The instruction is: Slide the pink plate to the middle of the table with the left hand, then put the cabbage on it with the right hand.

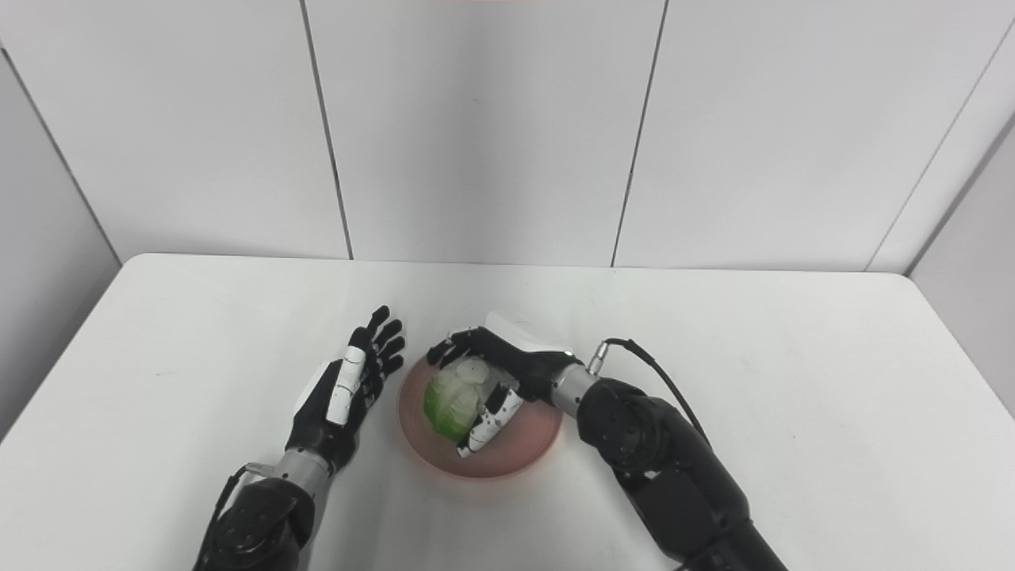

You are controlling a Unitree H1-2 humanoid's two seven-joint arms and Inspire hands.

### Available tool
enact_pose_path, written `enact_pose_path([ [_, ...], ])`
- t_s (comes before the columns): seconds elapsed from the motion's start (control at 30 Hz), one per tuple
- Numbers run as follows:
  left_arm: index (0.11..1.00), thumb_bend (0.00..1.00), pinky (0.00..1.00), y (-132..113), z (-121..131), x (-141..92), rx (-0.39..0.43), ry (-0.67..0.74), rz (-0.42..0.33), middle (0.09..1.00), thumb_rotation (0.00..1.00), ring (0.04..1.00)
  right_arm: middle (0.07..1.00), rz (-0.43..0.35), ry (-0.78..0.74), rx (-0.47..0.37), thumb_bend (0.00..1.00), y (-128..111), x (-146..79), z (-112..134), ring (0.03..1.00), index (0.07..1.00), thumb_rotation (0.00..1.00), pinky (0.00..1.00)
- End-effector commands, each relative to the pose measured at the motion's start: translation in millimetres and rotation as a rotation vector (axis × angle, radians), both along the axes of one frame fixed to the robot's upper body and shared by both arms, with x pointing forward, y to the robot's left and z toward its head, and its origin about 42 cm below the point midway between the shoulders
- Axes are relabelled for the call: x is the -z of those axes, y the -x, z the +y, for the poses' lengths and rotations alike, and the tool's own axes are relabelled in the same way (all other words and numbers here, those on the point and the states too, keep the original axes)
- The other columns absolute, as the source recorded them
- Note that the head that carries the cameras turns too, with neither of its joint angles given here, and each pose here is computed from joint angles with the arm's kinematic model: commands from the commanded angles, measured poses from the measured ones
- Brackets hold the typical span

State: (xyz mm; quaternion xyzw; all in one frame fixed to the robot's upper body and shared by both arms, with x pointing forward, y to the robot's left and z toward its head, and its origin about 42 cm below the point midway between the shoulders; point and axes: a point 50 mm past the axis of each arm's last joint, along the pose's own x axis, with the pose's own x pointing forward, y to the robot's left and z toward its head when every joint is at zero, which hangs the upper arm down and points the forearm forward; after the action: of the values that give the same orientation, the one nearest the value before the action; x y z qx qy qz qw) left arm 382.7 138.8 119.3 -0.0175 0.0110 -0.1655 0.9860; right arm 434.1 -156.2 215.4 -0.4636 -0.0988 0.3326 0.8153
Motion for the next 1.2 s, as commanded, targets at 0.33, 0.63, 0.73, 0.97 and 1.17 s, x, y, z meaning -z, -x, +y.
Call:
enact_pose_path([
  [0.33, 0.981, 0.79, 0.93, 9.8, -13.8, 16.1, 0.067, -0.007, 0.103, 0.978, 1.00, 0.966, 0.911, -0.114, 0.013, -0.005, 1.00, 3.7, -55.5, -8.1, 0.866, 0.901, 0.37, 0.72],
  [0.63, 0.982, 0.79, 0.93, 9.4, -11.2, 17.5, 0.069, -0.013, 0.109, 0.979, 1.00, 0.964, 0.926, -0.202, -0.036, -0.011, 1.00, 12.1, -82.2, -17.8, 0.898, 0.926, 0.42, 0.79],
  [0.73, 0.981, 0.79, 0.94, 9.3, -10.3, 17.7, 0.065, -0.012, 0.112, 0.975, 1.00, 0.961, 0.938, -0.241, -0.074, 0.013, 1.00, 14.1, -88.6, -26.3, 0.898, 0.957, 0.45, 0.80],
  [0.97, 0.985, 0.82, 0.97, 9.5, -5.9, 20.2, 0.066, -0.016, 0.128, 0.972, 1.00, 0.969, 0.972, -0.286, -0.208, 0.239, 0.92, 15.6, -82.8, -59.2, 0.922, 1.000, 0.82, 0.82],
  [1.17, 0.983, 0.83, 0.99, 10.8, -2.7, 21.0, 0.055, -0.005, 0.132, 0.967, 1.00, 0.968, 0.999, -0.211, -0.281, 0.384, 0.82, 23.6, -54.7, -79.7, 0.972, 1.000, 0.99, 0.88],
])
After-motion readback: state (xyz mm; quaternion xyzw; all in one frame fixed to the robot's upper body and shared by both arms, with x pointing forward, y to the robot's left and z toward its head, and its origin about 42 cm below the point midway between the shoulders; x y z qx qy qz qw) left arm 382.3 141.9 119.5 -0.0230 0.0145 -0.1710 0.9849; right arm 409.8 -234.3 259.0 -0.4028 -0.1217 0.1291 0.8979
